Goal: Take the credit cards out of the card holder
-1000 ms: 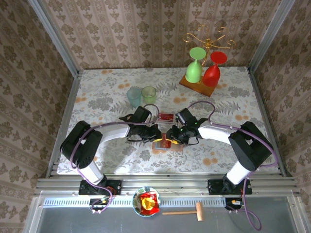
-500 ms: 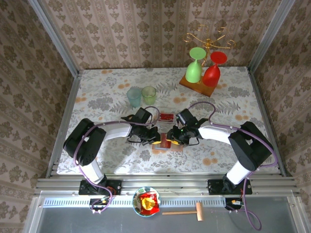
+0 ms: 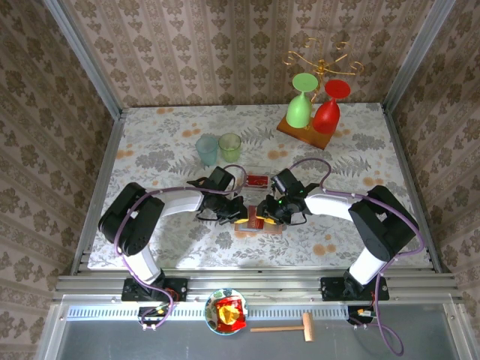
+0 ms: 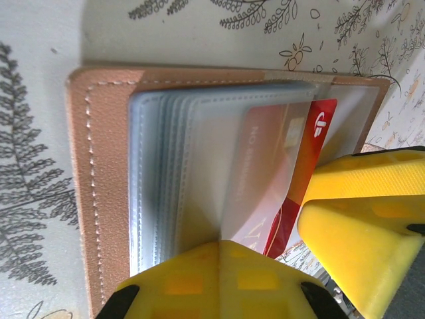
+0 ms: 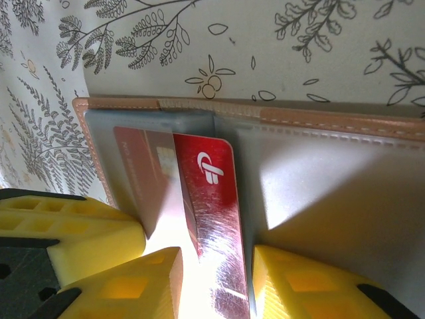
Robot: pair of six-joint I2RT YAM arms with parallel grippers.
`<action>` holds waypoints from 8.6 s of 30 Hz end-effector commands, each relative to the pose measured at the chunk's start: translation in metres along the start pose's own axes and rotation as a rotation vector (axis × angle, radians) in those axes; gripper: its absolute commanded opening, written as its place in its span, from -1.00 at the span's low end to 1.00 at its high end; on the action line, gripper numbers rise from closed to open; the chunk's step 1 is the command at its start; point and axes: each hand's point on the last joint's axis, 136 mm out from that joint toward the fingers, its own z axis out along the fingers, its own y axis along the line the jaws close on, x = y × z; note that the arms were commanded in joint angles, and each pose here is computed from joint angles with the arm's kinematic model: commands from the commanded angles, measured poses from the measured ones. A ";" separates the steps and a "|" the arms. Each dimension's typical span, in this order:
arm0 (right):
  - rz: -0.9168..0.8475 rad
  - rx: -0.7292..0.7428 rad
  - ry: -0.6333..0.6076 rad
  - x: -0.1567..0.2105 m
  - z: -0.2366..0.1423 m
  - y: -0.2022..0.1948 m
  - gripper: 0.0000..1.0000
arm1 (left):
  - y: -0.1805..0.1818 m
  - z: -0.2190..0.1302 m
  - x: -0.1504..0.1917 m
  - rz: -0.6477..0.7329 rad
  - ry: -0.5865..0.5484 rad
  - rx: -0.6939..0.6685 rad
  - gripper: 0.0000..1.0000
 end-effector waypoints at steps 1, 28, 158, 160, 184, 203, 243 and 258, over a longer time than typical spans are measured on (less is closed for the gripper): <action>0.013 -0.006 0.019 0.002 0.003 -0.003 -0.34 | 0.007 0.003 0.001 -0.001 0.013 -0.032 -0.96; 0.010 -0.050 -0.005 0.000 -0.001 0.003 -0.73 | 0.006 0.003 0.001 -0.006 0.018 -0.037 -0.97; -1.560 0.400 0.385 -0.082 -0.071 0.059 -1.00 | 0.021 -0.117 -0.059 -0.082 -0.390 0.108 -0.43; -1.568 0.395 0.386 -0.087 -0.071 0.062 -1.00 | 0.022 -0.118 -0.060 -0.085 -0.392 0.109 -0.43; -1.577 0.318 0.474 -0.116 -0.040 0.065 -1.00 | 0.029 -0.118 -0.067 -0.130 -0.386 0.106 -0.43; -1.536 0.339 0.407 -0.126 -0.033 0.065 -0.57 | 0.028 -0.117 -0.069 -0.146 -0.384 0.117 -0.44; -0.243 -0.184 -0.181 -0.047 -0.057 0.120 -0.66 | -0.004 -0.067 -0.026 -0.034 -0.255 0.126 -0.45; -0.111 -0.096 -0.098 -0.017 -0.041 0.084 -0.60 | 0.002 -0.046 -0.021 -0.057 -0.217 0.147 -0.43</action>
